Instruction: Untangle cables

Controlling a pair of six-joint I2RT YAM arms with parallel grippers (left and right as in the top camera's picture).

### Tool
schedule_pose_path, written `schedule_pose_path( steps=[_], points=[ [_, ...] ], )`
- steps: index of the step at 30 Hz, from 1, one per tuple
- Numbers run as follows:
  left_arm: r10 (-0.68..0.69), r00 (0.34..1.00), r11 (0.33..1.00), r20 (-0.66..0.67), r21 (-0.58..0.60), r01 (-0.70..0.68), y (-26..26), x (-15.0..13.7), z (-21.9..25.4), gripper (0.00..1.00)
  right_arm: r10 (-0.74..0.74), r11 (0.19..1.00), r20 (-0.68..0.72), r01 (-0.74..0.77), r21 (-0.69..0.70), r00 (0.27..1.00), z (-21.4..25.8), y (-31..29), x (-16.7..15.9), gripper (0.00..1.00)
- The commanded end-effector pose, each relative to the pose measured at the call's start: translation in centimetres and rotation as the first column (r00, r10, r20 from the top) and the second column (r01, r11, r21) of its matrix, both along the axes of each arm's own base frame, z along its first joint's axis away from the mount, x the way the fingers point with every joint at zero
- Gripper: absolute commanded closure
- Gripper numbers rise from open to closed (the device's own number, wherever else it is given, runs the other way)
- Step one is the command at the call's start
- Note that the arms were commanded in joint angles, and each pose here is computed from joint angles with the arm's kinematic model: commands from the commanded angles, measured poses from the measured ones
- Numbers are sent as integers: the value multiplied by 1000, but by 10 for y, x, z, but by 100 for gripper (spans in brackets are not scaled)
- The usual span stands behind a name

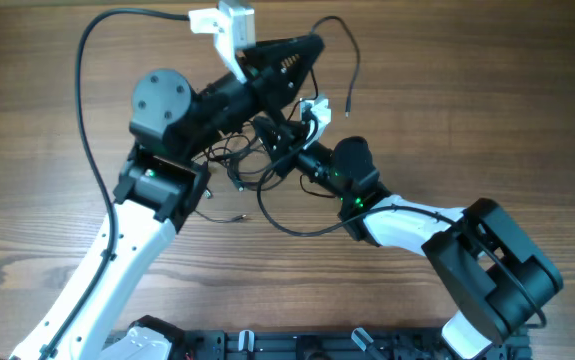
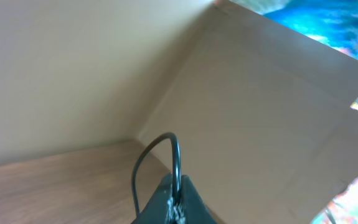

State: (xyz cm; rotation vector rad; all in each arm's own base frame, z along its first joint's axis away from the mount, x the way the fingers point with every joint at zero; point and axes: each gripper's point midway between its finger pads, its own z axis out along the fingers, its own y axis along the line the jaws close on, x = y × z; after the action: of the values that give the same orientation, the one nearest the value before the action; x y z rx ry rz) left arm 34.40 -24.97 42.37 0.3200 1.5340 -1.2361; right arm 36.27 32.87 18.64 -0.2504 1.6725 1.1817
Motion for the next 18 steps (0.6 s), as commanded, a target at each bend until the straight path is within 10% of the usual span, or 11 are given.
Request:
schedule_pose_path(
  steps=[1, 8, 18],
  points=[
    [149, 978, 988, -146, 49, -144, 52, 30, -26, 96, 25, 999, -59, -26, -22, 998, 2, -19, 8, 95],
    [350, 759, 936, -549, 246, -253, 125, 47, -140, 65, 80, 997, -43, -80, 5, 996, 72, -127, 10, 96],
    [341, 546, 924, -765, 380, -46, 78, 46, -269, 20, -400, 914, 37, 395, 94, 916, 148, -333, 13, 95]
  ],
)
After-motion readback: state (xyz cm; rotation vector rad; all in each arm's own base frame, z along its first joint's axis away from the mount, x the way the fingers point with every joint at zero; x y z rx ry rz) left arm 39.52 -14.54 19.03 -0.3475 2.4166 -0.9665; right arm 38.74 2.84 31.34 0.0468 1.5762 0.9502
